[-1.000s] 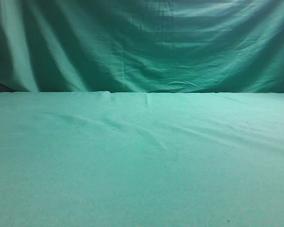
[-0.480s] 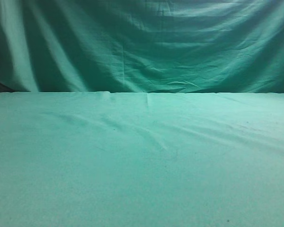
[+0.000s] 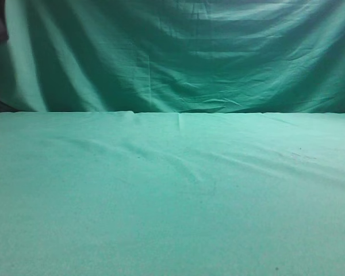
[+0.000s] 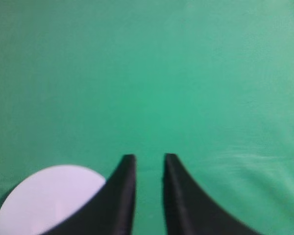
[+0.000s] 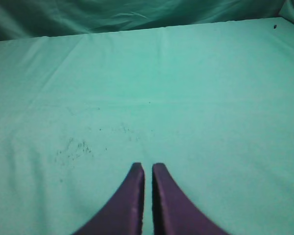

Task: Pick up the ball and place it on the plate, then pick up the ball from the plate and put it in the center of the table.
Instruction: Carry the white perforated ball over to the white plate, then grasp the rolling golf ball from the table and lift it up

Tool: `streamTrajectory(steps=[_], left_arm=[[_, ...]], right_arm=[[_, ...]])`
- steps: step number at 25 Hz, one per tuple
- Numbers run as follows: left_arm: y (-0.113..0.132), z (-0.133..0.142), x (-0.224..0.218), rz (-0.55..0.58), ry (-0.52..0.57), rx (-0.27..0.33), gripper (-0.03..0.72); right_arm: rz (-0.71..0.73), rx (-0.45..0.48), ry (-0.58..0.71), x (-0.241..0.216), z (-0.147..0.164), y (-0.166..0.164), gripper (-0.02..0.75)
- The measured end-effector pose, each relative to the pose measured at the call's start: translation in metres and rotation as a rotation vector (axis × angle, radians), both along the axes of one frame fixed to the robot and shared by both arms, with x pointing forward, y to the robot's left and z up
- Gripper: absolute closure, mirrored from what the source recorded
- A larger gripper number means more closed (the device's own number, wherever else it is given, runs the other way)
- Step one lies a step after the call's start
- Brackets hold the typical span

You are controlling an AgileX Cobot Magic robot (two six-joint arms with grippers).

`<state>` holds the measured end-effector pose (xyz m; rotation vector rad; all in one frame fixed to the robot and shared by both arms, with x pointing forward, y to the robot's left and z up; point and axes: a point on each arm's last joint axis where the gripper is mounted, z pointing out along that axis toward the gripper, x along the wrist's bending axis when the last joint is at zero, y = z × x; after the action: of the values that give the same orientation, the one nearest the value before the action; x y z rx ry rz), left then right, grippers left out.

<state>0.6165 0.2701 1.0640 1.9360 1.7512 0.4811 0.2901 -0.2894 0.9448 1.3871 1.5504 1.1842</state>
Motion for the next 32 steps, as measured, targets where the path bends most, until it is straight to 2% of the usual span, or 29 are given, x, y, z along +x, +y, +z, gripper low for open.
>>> streamTrajectory(steps=[3, 7, 15, 20, 23, 28, 32], left_arm=[[-0.017, 0.028, -0.014, -0.065, -0.090, 0.002, 0.688], [-0.029, 0.066, -0.038, -0.115, -0.204, -0.005, 0.688], [-0.049, 0.120, -0.093, -0.265, -0.343, 0.002, 0.688], [-0.058, 0.151, -0.135, -0.339, -0.460, -0.028, 0.688], [-0.054, 0.146, -0.159, -0.345, -0.501, -0.035, 0.688], [-0.038, 0.107, -0.199, -0.326, -0.528, -0.039, 0.688], [-0.024, 0.082, -0.237, -0.308, -0.607, -0.050, 0.688]], right_arm=[[0.000, 0.000, 0.000, 0.000, 0.000, 0.000, 0.689], [0.000, 0.000, 0.000, 0.000, 0.000, 0.000, 0.689], [0.000, 0.000, 0.000, 0.000, 0.000, 0.000, 0.689], [0.000, 0.000, 0.000, 0.000, 0.000, 0.000, 0.689], [0.000, 0.000, 0.000, 0.000, 0.000, 0.000, 0.689], [0.000, 0.013, -0.026, 0.001, 0.002, 0.000, 0.689], [-0.011, 0.181, -0.185, 0.004, 0.019, 0.002, 0.689]])
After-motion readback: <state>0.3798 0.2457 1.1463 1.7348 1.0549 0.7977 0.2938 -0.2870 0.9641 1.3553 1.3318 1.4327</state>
